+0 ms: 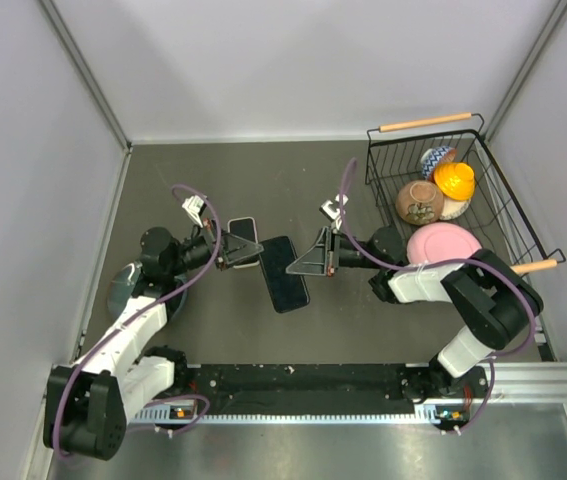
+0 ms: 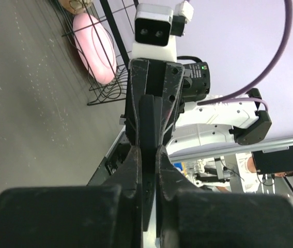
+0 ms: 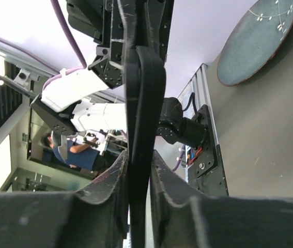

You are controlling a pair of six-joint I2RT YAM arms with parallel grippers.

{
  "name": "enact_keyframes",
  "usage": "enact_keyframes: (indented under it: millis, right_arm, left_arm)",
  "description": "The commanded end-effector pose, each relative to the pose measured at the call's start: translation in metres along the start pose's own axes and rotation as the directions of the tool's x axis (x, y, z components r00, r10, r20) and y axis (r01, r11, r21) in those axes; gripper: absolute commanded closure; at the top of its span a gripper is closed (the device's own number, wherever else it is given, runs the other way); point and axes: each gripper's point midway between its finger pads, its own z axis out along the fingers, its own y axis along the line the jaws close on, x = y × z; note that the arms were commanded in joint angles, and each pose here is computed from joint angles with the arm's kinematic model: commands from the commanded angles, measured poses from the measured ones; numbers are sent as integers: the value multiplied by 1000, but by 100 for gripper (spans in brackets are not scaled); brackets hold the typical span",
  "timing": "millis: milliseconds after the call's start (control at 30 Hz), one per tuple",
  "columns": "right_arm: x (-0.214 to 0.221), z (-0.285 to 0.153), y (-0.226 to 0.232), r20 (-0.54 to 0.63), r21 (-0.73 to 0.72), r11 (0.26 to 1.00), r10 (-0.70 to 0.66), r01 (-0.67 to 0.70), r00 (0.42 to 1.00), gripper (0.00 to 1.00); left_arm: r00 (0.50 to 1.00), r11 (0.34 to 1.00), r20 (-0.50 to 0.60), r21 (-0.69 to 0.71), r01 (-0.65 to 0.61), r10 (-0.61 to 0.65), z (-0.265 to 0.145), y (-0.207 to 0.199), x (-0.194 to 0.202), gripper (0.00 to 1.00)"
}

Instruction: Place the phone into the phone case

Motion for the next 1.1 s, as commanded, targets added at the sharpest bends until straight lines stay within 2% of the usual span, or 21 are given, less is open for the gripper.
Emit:
enact_keyframes:
  millis: [0, 33, 100, 133, 200, 300, 333, 400, 433, 533, 667, 733, 867, 900, 933, 967, 1000, 1067]
  right_arm:
    - [-12, -5, 55, 82, -203, 940, -263, 274, 961, 71]
    - [-13, -5, 57, 84, -205, 938, -269, 280, 960, 60]
    - [-16, -5, 59, 103, -203, 934, -280, 295, 955, 51]
    - [-17, -4, 60, 108, -204, 933, -279, 296, 954, 46]
    - [-22, -1, 61, 115, -205, 934, -273, 292, 955, 45]
    - [-28, 3, 54, 125, -191, 943, -251, 272, 960, 62]
    - [-30, 3, 53, 134, -187, 945, -247, 270, 960, 82]
    - [-32, 4, 50, 143, -179, 948, -239, 262, 960, 95]
    - [-33, 4, 50, 153, -177, 947, -243, 269, 958, 100]
    - [-37, 0, 60, 206, -176, 935, -272, 309, 940, 100]
    - [-42, -2, 65, 244, -165, 927, -293, 337, 924, 100]
    - [-45, -1, 63, 255, -160, 930, -286, 332, 924, 100]
    - [-50, 1, 61, 269, -154, 932, -281, 330, 921, 100]
    - [-51, 1, 61, 270, -151, 933, -280, 328, 921, 100]
    - [-51, 2, 59, 265, -146, 937, -273, 318, 925, 100]
    - [-52, 3, 59, 262, -142, 938, -271, 315, 926, 96]
    - [-53, 3, 58, 257, -135, 942, -265, 306, 929, 88]
    - [-54, 3, 57, 250, -122, 947, -262, 299, 932, 77]
  left_arm:
    - [995, 995, -11, 25, -99, 99, 4, -14, -6, 100]
    - [989, 989, -23, 18, -146, 146, 5, -12, -4, 100]
    - [989, 988, -51, -48, -144, 142, 5, -3, 1, 100]
    - [976, 975, -56, -65, -212, 209, 5, 2, 1, 100]
    - [969, 968, -80, -77, -241, 235, 6, 2, 4, 100]
    - [965, 969, -110, -48, -244, 238, 8, 0, 8, 100]
    - [964, 968, -111, -44, -246, 240, 8, -1, 8, 100]
    - [964, 969, -114, -38, -245, 239, 9, -3, 8, 100]
    - [964, 969, -114, -38, -245, 239, 8, -4, 8, 89]
    - [964, 967, -100, -37, -251, 246, 8, -7, 8, 63]
    - [952, 958, -109, 26, -287, 288, 14, -16, 29, 54]
    - [949, 957, -125, 38, -287, 290, 18, -16, 36, 53]
    - [949, 961, -156, 43, -272, 275, 24, -12, 41, 63]
    - [945, 959, -159, 50, -280, 285, 25, -13, 41, 75]
    - [944, 958, -160, 52, -283, 288, 25, -13, 41, 81]
    - [941, 956, -167, 55, -289, 294, 26, -12, 42, 94]
    - [938, 953, -168, 60, -297, 303, 26, -12, 42, 98]
    - [932, 948, -174, 69, -310, 317, 26, -13, 42, 100]
